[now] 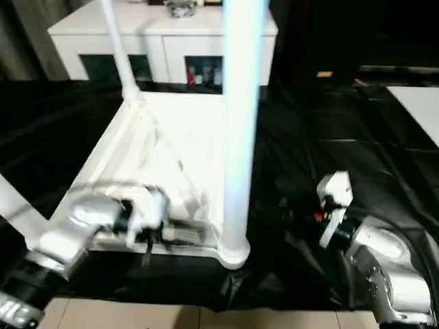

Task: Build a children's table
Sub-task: Rotate leg to tighten

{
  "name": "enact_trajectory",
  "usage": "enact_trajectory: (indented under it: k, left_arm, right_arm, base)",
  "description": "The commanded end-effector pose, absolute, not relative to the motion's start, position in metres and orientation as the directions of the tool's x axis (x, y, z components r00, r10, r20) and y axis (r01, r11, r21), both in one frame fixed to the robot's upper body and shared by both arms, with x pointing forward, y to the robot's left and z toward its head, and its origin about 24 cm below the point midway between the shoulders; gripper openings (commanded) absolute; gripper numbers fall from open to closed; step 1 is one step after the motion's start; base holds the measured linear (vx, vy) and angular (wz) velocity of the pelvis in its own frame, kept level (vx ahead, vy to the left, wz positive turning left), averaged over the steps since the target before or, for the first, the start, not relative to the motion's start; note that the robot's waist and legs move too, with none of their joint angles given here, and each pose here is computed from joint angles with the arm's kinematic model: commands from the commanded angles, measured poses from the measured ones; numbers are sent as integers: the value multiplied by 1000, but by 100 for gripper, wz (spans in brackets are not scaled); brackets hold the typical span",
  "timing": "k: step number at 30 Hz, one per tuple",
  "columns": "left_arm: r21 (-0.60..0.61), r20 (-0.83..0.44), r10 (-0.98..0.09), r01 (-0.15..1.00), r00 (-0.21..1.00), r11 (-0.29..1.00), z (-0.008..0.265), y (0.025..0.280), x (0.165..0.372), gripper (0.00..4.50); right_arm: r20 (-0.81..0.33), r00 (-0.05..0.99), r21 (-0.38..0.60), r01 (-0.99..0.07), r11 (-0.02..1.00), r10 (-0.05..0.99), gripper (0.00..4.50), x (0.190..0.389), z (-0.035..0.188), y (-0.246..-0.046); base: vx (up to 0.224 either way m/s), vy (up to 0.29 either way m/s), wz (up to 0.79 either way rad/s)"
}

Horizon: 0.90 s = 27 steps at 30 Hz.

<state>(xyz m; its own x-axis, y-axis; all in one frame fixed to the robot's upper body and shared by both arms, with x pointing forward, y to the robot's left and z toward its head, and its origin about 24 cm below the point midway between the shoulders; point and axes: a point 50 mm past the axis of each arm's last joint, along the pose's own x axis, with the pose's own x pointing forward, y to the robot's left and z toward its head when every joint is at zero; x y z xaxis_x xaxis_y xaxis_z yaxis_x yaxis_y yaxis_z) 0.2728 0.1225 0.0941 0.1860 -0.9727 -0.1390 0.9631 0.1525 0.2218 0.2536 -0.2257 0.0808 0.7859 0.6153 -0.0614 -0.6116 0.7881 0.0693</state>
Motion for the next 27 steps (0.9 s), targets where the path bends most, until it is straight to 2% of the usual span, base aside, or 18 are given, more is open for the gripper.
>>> enact_trajectory:
  k: [1,4,5,6,11,12,15,16,18,25,27]
  left_arm:
    - [175,8,-923,908,385,381,106,139,275,136]
    - [72,13,-718,716,696,695,92,163,280,136]
    - [68,13,-683,681,730,729,90,166,279,136]
    - [59,15,-567,565,824,823,84,175,277,136]
    - [-23,69,-348,350,935,936,76,176,270,136]
    - [-23,69,-348,350,935,936,76,176,270,136]
    - [-26,79,-251,253,965,967,80,170,271,136]
    - [-28,82,-242,245,967,969,82,164,271,136]
    - [-8,81,-244,245,966,969,83,163,269,136]
    - [4,71,-257,258,964,966,81,157,261,136]
    - [6,92,-262,262,961,965,82,157,256,136]
  right_arm:
    - [-41,885,18,-464,886,464,379,257,88,-234]
    - [-75,953,-48,-296,954,292,379,261,84,-236]
    - [-76,958,-54,-281,958,276,379,261,83,-235]
    - [-79,970,-66,-235,970,229,379,261,82,-232]
    - [-100,972,-42,-217,975,212,379,265,71,-210]
    - [-100,972,-42,-217,975,212,379,265,71,-210]
    - [-113,971,-37,-216,976,210,379,268,65,-192]
    - [-114,967,-25,-231,973,227,379,268,62,-182]
    - [-114,966,-27,-236,971,232,379,267,61,-178]
    - [-94,975,-24,-205,978,202,379,266,62,-186]
    - [-75,972,-12,-226,974,225,379,265,64,-185]
  base:
    - [0,0,0]
    - [0,0,0]
    - [0,0,0]
    - [0,0,0]
    - [0,0,0]
    - [0,0,0]
    - [0,0,0]
    - [0,0,0]
    - [0,0,0]
    - [-102,22,0]
    - [-187,27,-9]
